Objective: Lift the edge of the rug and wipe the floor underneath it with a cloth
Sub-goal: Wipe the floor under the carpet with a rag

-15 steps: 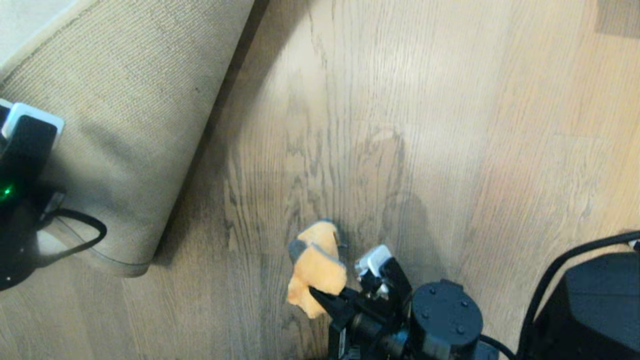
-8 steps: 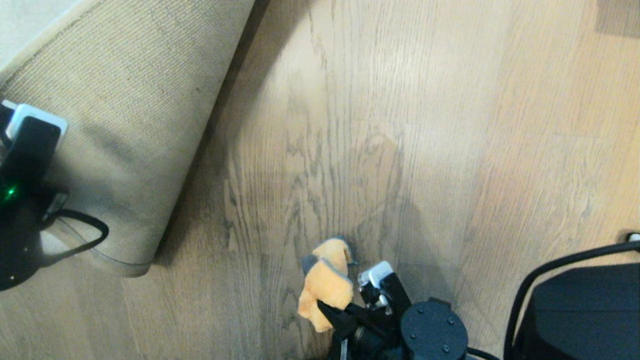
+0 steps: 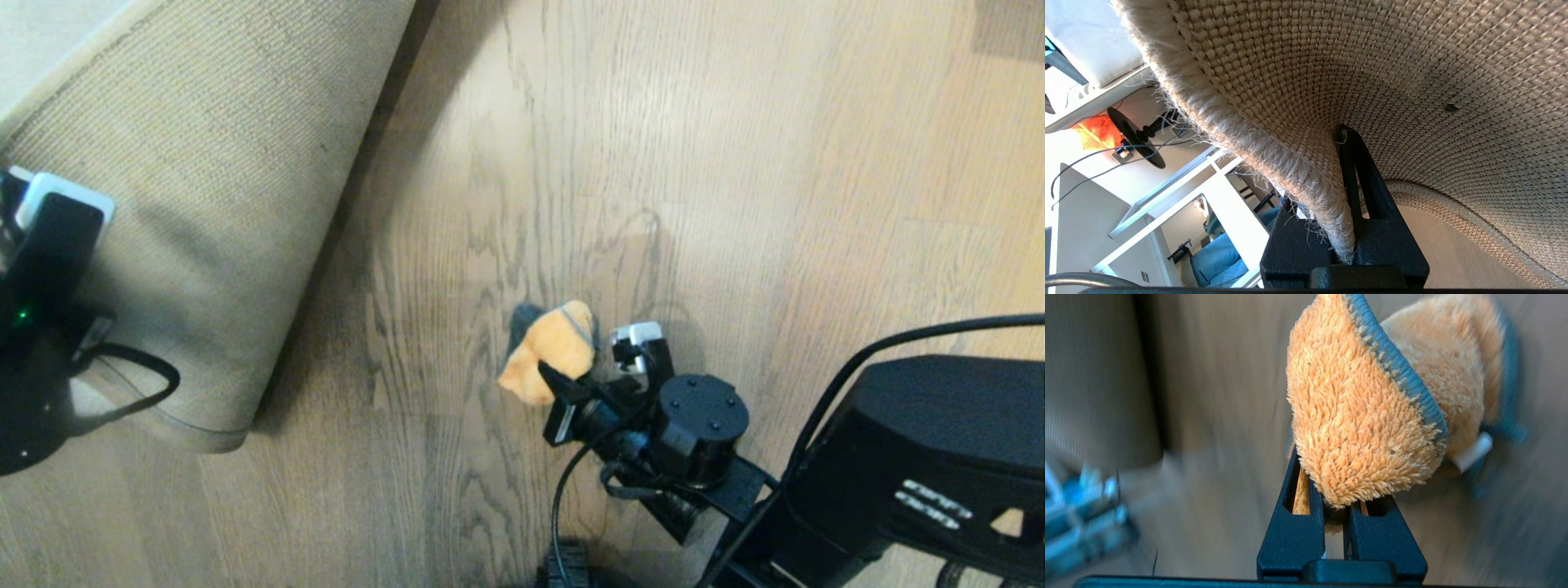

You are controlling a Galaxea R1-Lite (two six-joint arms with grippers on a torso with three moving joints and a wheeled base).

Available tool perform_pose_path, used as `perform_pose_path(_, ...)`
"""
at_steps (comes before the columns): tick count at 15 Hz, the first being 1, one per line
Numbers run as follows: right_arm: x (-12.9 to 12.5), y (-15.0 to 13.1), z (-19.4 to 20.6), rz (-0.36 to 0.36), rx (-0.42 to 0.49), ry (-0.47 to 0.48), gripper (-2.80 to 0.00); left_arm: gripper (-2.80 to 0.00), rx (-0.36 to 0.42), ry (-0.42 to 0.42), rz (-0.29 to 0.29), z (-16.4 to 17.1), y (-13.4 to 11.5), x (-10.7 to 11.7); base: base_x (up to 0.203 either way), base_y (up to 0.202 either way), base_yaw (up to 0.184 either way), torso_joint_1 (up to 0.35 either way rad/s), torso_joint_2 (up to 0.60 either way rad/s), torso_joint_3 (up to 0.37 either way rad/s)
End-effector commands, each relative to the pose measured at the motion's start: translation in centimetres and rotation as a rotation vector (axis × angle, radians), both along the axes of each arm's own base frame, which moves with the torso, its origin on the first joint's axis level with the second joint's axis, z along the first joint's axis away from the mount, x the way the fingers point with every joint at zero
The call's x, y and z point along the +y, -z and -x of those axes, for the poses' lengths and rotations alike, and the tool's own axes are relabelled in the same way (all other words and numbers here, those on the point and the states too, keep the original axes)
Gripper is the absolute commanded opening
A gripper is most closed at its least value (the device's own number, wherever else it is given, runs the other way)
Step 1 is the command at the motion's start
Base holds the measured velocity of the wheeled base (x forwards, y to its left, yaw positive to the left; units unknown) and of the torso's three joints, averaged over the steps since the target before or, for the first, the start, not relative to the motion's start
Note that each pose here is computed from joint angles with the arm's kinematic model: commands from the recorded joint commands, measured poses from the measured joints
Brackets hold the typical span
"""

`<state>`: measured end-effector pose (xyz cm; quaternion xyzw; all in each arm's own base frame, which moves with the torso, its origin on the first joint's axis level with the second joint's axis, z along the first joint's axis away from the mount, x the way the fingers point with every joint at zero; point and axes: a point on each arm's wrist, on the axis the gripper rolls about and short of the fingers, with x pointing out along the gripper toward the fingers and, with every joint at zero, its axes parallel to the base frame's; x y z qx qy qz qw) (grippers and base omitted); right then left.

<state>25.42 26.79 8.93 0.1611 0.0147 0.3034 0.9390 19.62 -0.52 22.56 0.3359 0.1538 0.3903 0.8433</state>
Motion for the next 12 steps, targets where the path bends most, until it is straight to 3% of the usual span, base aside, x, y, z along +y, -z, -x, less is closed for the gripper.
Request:
perform_pose_path(1,-1.8,-4.1,-2.1,-0.08,-0.08,0.068,-2.8,-2.8,0.004,-0.005,-0.003,-0.1,0.1,0.0,0.0,0.0,0.0,0.0,0.0,0.0)
perform_pose_path(8,-7.1,-13.8,-7.9,-0.156,-0.224,0.196,-2.8,-2.8,0.001,-0.009,-0.002,-0.1,0.0,0.0,0.0,0.0,0.0,0.0,0.0,0.0)
perform_pose_path(12,-8.7,-16.9,-9.0,-0.152,-0.235,0.228,-2.8,-2.8,-0.004,-0.011,-0.002,0.1,-0.1,0.0,0.0,0.0,0.0,0.0,0.0,0.0)
